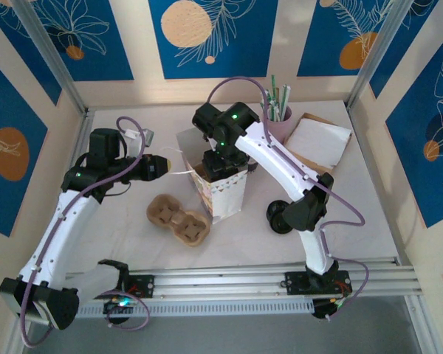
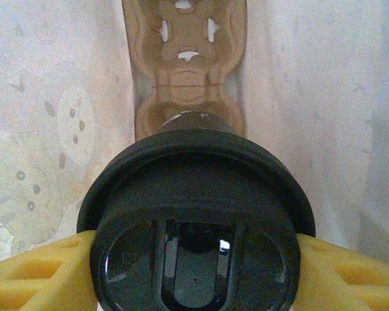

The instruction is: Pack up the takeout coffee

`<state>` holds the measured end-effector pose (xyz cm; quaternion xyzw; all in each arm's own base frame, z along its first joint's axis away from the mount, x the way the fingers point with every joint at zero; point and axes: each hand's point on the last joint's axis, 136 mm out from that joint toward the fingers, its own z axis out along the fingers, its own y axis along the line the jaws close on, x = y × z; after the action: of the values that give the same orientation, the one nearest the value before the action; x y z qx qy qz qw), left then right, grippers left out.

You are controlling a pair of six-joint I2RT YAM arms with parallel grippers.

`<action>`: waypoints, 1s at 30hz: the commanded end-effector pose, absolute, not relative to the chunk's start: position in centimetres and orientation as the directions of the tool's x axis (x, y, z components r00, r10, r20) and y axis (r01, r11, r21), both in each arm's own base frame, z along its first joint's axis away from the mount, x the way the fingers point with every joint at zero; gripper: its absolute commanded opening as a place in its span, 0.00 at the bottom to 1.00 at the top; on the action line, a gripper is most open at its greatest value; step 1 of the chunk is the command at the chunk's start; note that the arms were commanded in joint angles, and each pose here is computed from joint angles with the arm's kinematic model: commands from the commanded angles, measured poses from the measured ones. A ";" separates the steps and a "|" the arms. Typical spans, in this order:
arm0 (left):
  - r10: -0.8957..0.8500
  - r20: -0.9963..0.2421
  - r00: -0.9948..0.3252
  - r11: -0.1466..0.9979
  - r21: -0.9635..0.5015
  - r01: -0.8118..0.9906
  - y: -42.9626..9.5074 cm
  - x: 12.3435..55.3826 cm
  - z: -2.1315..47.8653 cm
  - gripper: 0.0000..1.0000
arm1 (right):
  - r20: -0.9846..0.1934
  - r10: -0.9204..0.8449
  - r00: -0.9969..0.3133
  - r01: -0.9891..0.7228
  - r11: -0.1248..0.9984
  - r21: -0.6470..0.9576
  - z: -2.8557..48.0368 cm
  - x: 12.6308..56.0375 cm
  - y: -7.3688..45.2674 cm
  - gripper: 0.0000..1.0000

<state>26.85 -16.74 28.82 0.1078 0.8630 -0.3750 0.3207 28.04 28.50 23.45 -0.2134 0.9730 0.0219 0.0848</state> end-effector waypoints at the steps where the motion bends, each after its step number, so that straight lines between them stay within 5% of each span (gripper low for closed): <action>1: -0.038 -0.642 -0.766 0.697 -0.566 0.440 -16.7 26.2 28.8 0.19 | -0.081 -0.426 -0.901 -0.422 0.905 -0.065 24.3 25.7 25.6 0.57; 30: -0.037 -0.642 -0.766 0.699 -0.565 0.440 -16.7 26.0 28.9 0.19 | -0.118 -0.441 -0.890 -0.428 0.896 -0.117 24.5 26.4 25.8 0.57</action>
<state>26.74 -16.69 28.77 0.1073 0.8636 -0.3745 0.3201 28.58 28.43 24.27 -0.2185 0.9689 0.0014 0.1160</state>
